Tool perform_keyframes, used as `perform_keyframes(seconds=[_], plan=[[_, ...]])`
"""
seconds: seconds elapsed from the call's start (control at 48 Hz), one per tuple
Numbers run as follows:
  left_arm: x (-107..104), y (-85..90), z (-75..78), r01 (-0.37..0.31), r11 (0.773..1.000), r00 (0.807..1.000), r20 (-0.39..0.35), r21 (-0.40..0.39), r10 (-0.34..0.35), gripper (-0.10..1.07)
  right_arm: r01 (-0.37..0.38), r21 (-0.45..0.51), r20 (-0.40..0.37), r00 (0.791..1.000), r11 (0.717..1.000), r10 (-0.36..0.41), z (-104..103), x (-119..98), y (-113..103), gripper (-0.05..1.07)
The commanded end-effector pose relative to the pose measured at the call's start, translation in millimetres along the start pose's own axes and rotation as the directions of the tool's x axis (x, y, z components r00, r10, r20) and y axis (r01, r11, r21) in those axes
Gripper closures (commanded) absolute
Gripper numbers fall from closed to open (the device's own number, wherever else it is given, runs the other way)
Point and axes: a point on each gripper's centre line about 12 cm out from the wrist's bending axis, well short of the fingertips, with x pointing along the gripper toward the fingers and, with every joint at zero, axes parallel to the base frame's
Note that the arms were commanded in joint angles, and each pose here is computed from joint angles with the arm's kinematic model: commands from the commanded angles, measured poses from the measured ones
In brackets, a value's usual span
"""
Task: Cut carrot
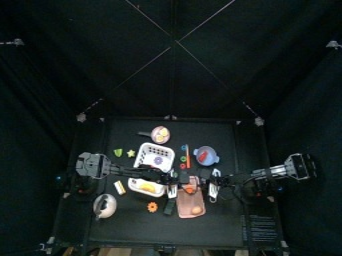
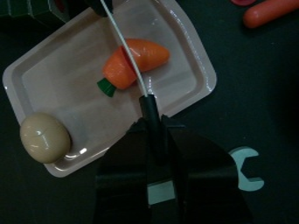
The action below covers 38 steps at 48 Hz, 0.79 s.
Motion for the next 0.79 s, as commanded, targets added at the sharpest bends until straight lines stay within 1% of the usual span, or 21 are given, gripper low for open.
perform_keyframes(seconds=[0.0, 0.771], plan=[[-0.2, -5.8, -7.9, 0.009, 1.0, 0.999, -0.043, 0.007, -0.009, 0.58, 0.023, 0.037, -0.017, 1.0, 0.999, -0.022, -3.0, 2.0, -7.2, 0.68], [3.5, -5.1, -10.9, 0.007, 1.0, 0.999, -0.053, 0.009, -0.007, 0.58, 0.017, 0.036, -0.028, 0.999, 0.999, -0.016, -4.9, 10.1, -6.1, 0.68]])
